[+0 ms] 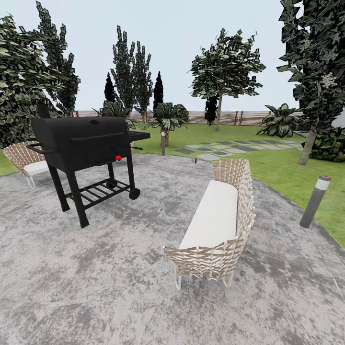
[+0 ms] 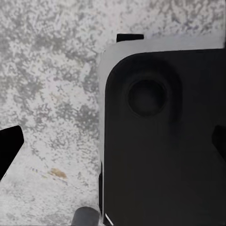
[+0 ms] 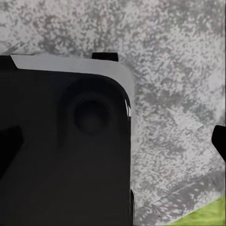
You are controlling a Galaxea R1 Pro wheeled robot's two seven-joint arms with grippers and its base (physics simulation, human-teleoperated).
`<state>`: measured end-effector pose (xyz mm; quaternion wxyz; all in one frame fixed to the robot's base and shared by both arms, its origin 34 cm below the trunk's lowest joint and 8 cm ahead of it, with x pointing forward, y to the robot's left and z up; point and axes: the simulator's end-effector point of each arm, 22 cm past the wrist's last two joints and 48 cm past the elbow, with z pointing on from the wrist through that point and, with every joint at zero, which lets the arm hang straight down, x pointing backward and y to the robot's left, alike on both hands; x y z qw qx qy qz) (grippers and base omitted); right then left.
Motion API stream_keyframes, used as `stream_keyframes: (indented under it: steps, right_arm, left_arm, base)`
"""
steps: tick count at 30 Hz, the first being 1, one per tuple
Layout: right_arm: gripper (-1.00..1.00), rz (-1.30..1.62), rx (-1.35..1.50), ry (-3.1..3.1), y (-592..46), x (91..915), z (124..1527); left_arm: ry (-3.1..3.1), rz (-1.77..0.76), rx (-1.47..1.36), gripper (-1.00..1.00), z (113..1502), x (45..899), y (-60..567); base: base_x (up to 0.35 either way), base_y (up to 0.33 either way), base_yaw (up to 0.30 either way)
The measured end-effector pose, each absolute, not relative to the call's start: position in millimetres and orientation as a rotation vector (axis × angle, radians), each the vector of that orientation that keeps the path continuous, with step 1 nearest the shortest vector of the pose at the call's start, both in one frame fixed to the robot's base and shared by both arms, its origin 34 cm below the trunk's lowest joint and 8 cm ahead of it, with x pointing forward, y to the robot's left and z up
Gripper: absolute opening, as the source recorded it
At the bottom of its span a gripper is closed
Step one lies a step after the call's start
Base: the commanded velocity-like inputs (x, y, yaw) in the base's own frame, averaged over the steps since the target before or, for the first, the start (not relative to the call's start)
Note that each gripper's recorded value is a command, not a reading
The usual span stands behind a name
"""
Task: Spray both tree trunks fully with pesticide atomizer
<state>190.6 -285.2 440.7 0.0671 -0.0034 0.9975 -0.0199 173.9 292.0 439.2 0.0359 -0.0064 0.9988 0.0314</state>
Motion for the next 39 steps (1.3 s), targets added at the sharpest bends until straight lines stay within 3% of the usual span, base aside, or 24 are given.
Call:
stream_keyframes:
  steps: [5,6,7,8,12,28,39]
  right_arm:
    - [1.0,-0.1,-0.016,2.942,-307.0,216.1,445.0]
    - [1.0,-0.153,-0.03,2.801,-337.7,259.5,457.5]
    - [1.0,-0.15,-0.043,2.646,-338.5,328.3,479.5]
    - [1.0,-0.137,-0.056,2.441,-332.6,415.8,524.0]
    - [1.0,-0.129,-0.054,2.33,-328.4,468.7,553.7]
    - [1.0,-0.144,-0.016,2.242,-338.6,488.3,570.6]
    - [1.0,-0.147,-0.003,2.245,-339.9,486.9,569.5]
  left_arm:
    - [2.986,0.086,-0.018,1.0,441.9,214.1,287.8]
    - [2.799,0.08,-0.016,1.0,453.3,273.3,287.0]
    - [2.617,0.075,-0.013,1.0,479.9,358.8,286.7]
    - [2.553,0.075,-0.013,1.0,492.9,392.7,287.5]
    - [2.447,0.074,-0.016,1.0,519.2,458.3,287.8]
    - [2.292,0.084,-0.016,1.0,544.4,489.7,295.6]
    - [2.29,0.091,-0.043,1.0,544.7,489.7,300.8]
  base:
    - [0.0,0.0,0.0]
    - [0.0,0.0,0.0]
    - [0.0,0.0,0.0]
    - [0.0,0.0,0.0]
    - [0.0,0.0,0.0]
    - [0.0,0.0,0.003]
    - [0.17,0.155,0.234]
